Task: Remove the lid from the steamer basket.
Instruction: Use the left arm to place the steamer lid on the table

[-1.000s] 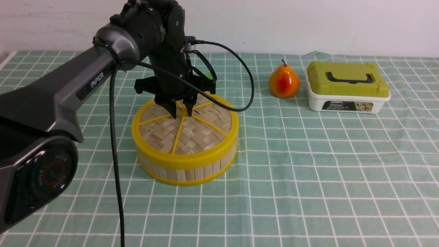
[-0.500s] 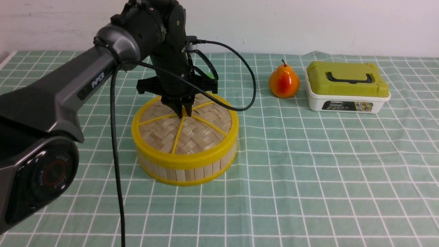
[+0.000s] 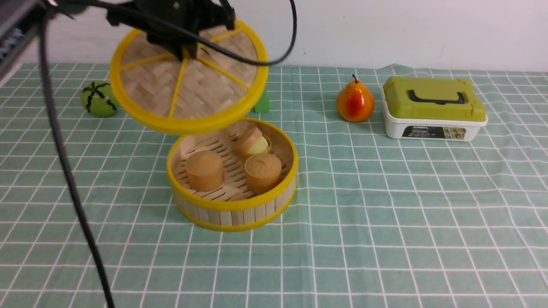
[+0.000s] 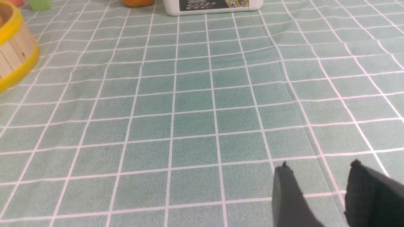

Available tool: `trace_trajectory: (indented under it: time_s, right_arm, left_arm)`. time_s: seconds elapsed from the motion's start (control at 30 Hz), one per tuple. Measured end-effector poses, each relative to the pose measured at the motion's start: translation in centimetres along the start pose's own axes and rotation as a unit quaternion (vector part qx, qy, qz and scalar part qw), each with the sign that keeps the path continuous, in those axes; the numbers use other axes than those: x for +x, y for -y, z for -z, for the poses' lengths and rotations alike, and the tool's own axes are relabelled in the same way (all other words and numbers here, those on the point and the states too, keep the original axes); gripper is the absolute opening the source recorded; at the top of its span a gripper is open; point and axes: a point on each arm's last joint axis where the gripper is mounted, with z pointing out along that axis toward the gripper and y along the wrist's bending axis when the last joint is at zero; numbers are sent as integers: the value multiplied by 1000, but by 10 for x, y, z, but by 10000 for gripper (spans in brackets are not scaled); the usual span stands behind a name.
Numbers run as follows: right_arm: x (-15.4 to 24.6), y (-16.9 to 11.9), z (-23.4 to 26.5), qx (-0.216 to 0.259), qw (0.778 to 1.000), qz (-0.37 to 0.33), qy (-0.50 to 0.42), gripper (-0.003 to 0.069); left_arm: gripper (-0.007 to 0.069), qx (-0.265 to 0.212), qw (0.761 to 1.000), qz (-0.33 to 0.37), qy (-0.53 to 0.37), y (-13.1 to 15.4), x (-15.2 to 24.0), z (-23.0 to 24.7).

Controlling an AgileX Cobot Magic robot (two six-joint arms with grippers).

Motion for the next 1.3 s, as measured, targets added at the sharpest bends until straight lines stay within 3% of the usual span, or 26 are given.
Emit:
trace_trajectory:
  time_s: [0.17,0.37,0.57,0.97,1.3]
  right_arm:
    - [0,0,0,0,1000,0,0,241]
    - [0,0,0,0,1000,0,0,241]
    - [0,0,0,0,1000,0,0,241]
    - [0,0,0,0,1000,0,0,241]
    - [0,0,0,0,1000,0,0,241]
  left_arm:
    - [110,-43,998,32,-23,-51,18,28]
    - [110,-134,971,98,-173,-113,91,-19]
    - [110,-136,963,101,-212,-118,133,-69]
    - [110,-122,960,96,-232,-114,151,-125]
    - [110,-118,960,98,-233,-113,154,-133]
